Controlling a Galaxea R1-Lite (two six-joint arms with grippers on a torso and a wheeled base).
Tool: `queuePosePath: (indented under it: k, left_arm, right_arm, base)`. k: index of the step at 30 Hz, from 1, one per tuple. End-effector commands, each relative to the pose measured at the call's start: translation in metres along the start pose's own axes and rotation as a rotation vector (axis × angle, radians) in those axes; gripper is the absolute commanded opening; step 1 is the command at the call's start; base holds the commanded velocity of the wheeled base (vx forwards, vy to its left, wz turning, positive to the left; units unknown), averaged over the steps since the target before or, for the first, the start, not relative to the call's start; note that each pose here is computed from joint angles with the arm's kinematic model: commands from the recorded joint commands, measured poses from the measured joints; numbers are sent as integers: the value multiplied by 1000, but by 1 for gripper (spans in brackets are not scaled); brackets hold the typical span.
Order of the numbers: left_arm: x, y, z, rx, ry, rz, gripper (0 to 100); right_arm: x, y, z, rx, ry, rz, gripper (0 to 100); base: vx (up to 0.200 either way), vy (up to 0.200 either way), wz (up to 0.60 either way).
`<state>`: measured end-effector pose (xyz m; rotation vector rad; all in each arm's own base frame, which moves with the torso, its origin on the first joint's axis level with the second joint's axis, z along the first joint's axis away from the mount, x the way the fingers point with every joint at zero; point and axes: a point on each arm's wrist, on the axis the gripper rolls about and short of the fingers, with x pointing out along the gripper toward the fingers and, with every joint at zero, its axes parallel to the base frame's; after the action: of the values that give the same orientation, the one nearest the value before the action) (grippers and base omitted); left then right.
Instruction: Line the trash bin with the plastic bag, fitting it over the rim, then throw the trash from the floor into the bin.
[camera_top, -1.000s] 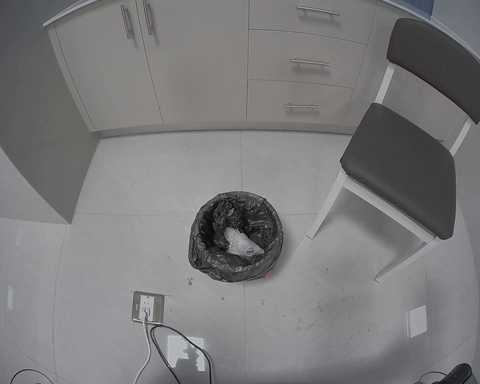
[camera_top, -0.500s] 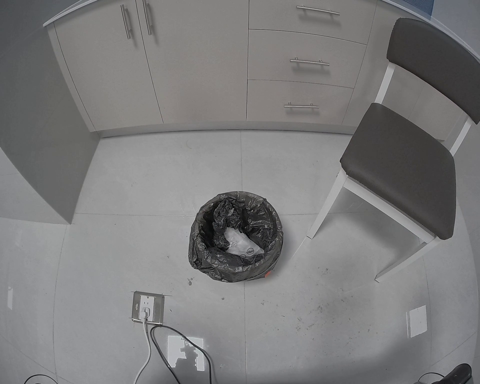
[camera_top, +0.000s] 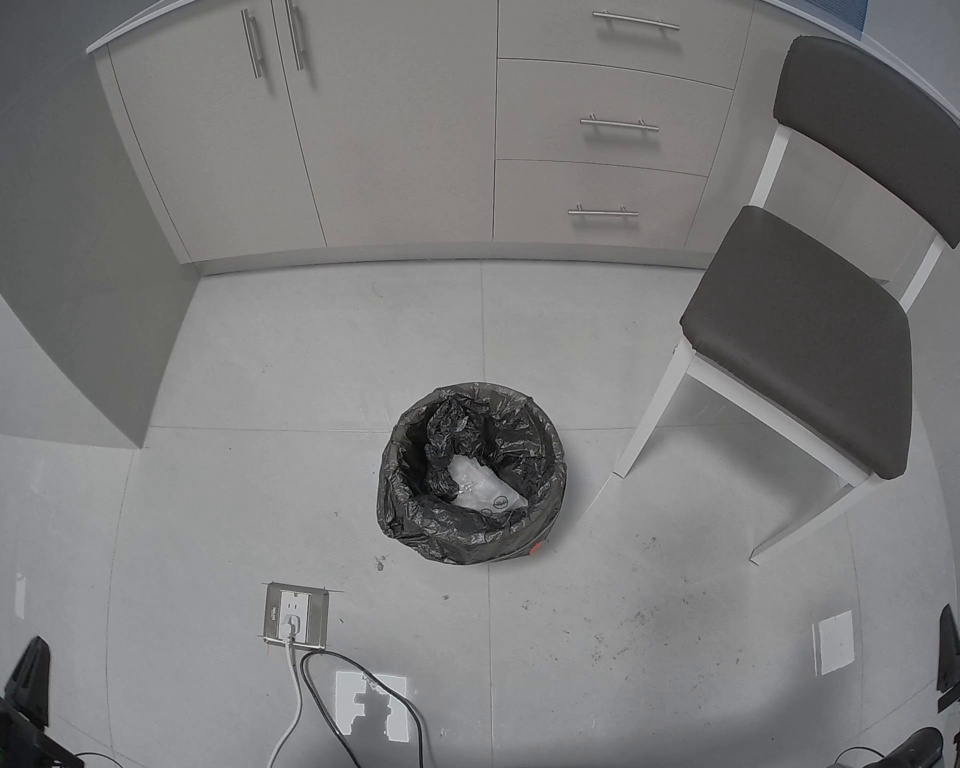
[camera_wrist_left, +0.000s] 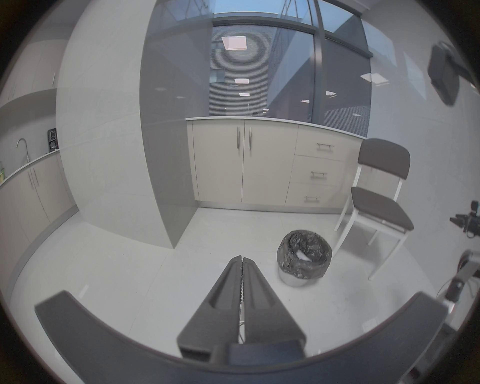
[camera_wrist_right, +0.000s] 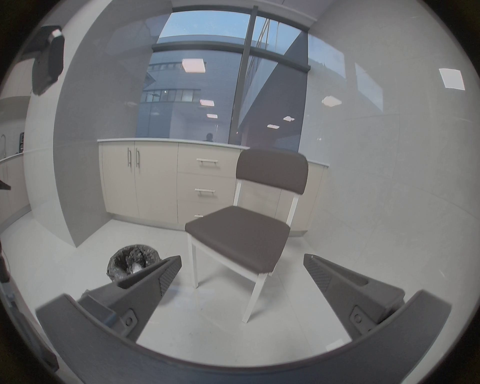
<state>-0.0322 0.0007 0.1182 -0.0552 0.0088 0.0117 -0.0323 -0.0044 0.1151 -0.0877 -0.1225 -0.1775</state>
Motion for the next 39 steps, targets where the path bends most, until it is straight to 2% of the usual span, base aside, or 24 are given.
queuePosePath:
  k: [1, 6, 19, 23, 25, 28, 30, 32, 34, 38, 39]
  left_arm:
    - [10, 2, -44, 46, 3, 5, 0]
    - [10, 2, -43, 72, -7, -13, 0]
    - [10, 1, -43, 64, -9, -19, 0]
    - [10, 1, -43, 64, -9, -19, 0]
    - [10, 1, -43, 64, -9, -19, 0]
    - [10, 1, -43, 64, -9, -19, 0]
    - [10, 1, -43, 63, -9, -19, 0]
    - [10, 1, -43, 63, -9, -19, 0]
    - [10, 1, -43, 64, -9, -19, 0]
    - [10, 1, -43, 64, -9, -19, 0]
    - [10, 1, -43, 64, -9, -19, 0]
  right_arm:
    - [4, 5, -33, 19, 70, 4, 100]
    - [4, 5, -34, 14, 73, 12, 100]
    - [4, 5, -33, 43, 67, 7, 100]
    - [4, 4, -27, 75, 28, 4, 100]
    - [3, 3, -18, 122, 11, 5, 100]
    - [3, 3, -15, 111, 7, -6, 100]
    - [3, 1, -14, 58, 3, -82, 100]
    - [3, 0, -15, 48, 10, -160, 100]
    - [4, -1, -18, 51, 20, -188, 100]
    - [4, 1, -30, 43, 49, -166, 100]
    - [4, 3, -33, 49, 69, -100, 100]
  base:
    - [0, 0, 0]
    - [0, 0, 0]
    - [0, 0, 0]
    - [0, 0, 0]
    - [0, 0, 0]
    - [0, 0, 0]
    - [0, 0, 0]
    - [0, 0, 0]
    - [0, 0, 0]
    - [0, 0, 0]
    - [0, 0, 0]
